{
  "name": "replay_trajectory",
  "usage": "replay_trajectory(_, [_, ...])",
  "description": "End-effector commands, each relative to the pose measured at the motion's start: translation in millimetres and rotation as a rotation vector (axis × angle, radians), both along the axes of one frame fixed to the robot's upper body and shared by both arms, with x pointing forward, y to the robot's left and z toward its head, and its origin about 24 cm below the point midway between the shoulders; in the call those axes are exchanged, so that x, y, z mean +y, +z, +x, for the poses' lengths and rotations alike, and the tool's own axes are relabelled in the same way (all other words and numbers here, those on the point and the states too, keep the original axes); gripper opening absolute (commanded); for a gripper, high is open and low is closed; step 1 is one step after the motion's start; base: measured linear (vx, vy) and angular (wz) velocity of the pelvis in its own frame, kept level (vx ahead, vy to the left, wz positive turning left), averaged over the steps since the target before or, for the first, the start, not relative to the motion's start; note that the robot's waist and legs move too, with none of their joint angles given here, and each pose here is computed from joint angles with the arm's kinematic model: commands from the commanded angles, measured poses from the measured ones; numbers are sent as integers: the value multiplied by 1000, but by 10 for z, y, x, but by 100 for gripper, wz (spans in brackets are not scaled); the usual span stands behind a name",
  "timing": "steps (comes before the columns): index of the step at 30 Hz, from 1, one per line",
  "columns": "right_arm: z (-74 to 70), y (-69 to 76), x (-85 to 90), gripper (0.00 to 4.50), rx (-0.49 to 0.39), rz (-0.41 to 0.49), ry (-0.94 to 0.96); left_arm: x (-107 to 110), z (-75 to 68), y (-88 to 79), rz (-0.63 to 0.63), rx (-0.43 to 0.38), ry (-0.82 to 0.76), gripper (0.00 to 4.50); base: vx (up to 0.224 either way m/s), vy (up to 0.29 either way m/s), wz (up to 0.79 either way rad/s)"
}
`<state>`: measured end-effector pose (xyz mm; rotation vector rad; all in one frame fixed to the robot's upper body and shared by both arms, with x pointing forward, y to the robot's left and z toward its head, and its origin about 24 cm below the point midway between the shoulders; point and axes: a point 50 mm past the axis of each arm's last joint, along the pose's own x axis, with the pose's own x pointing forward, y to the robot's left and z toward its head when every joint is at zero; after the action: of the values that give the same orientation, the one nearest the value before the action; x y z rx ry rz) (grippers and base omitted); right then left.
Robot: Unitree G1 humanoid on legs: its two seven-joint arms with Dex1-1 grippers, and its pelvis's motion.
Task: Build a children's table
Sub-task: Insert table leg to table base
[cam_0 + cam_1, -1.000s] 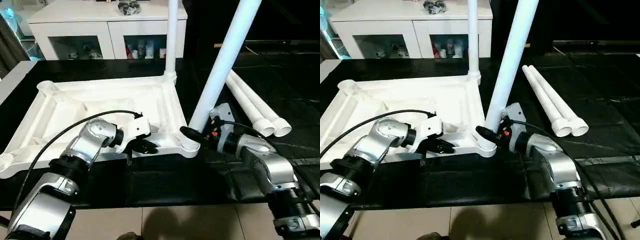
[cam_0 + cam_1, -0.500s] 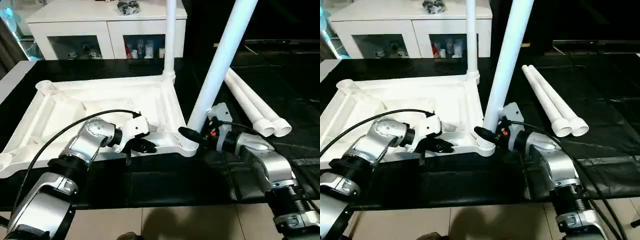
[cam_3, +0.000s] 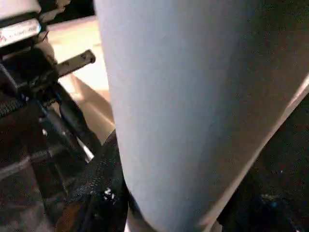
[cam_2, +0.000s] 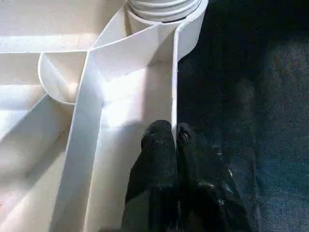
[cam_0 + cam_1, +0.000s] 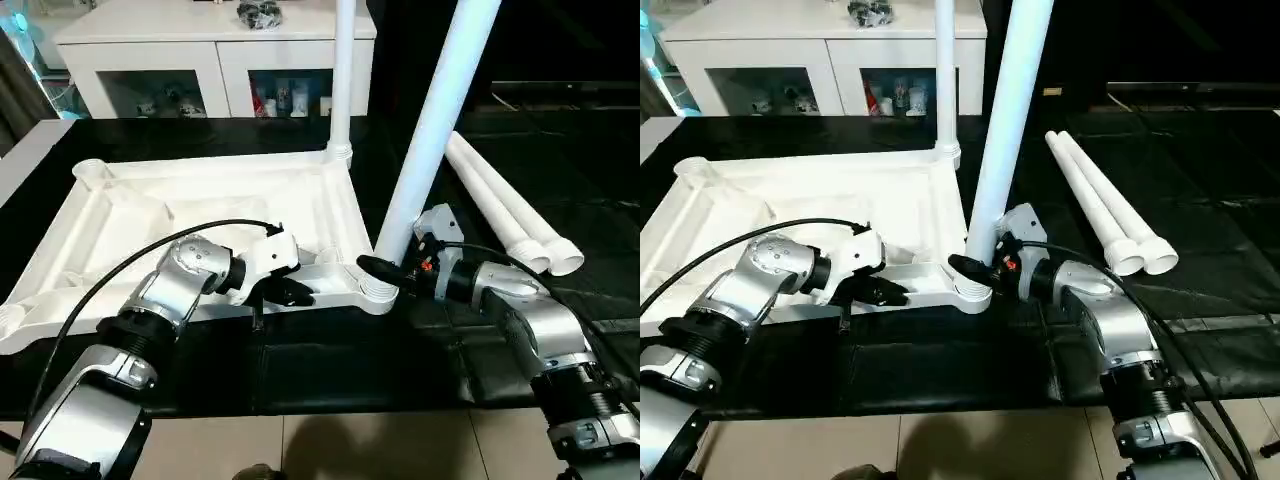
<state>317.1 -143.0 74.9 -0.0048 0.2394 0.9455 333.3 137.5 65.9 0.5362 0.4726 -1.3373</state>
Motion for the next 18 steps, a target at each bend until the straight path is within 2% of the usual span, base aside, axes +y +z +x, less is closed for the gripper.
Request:
replay_trajectory(1, [3,-74,-8,193,59,27,-20,3,19,46,10,-11,-2,0,0,0,0])
replay_trajectory(4, [9,-90,-64,193,90,107,-75,11,18,44,10,-9,0,0,0,0,0])
replay_trajectory(9, [-68,-189,-131,193,129,174,-121,14,30,57,10,-9,4,0,0,0,0])
replay_trajectory(15, [-196,-364,-177,193,147,212,-180,12,66,90,11,-16,12,0,0,0,0])
replay_trajectory(18, [-269,-418,-162,193,133,199,-176,9,85,103,12,-24,21,0,0,0,0])
